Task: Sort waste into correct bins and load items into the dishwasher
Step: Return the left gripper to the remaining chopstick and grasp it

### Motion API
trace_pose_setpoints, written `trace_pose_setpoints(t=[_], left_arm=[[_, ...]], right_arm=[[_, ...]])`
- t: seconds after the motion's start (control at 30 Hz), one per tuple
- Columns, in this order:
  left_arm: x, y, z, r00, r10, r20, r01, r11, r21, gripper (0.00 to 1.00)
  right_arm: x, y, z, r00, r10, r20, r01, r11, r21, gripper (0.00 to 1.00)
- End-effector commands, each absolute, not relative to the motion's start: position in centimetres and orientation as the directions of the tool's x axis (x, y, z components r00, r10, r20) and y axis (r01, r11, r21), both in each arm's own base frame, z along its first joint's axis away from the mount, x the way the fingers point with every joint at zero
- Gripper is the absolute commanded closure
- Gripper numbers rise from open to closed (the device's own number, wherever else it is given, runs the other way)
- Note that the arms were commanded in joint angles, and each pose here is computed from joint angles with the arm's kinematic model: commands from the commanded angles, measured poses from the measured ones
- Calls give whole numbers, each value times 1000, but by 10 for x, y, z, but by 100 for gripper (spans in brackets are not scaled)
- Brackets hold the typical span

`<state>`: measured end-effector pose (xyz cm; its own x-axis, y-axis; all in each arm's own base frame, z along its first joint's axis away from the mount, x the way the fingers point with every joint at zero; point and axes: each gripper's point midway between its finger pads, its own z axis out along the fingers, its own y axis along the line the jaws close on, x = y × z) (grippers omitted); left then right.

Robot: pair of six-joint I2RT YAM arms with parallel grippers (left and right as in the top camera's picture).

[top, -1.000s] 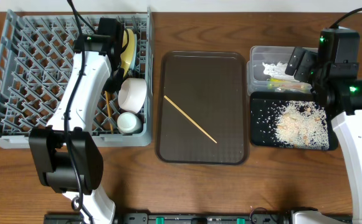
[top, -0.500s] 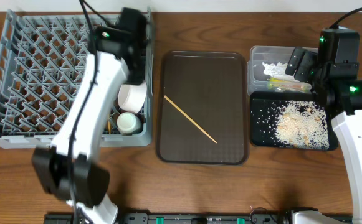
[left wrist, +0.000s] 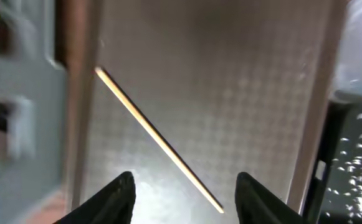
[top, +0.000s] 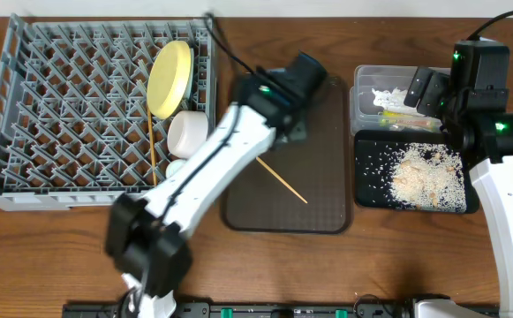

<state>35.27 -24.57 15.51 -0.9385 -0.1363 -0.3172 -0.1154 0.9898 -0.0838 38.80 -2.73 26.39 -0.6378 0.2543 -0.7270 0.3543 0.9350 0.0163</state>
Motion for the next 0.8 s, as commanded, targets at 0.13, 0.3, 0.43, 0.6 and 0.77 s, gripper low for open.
trace_pose_setpoints(t=[0.13, 0.3, 0.43, 0.6, 0.77], left_arm=[[348, -245, 88, -913, -355, -201, -360, 933, -10, 48], [347, -241, 57, -865, -473, -170, -485, 874, 35, 48], [344, -237, 39, -846, -511, -155, -525, 848, 72, 49], [338, -227, 19, -795, -597, -109, -606, 790, 95, 49], [335, -227, 9, -783, -620, -48, -622, 779, 80, 55]], right_arm=[[386, -34, 266, -625, 269, -733, 381, 924, 15, 1], [386, -34, 267, -624, 269, -733, 381, 924, 15, 1], [386, -34, 266, -625, 269, -733, 381, 924, 15, 1], [386, -34, 266, -625, 269, -733, 381, 924, 15, 1], [386, -34, 266, -625, 269, -733, 381, 924, 15, 1]])
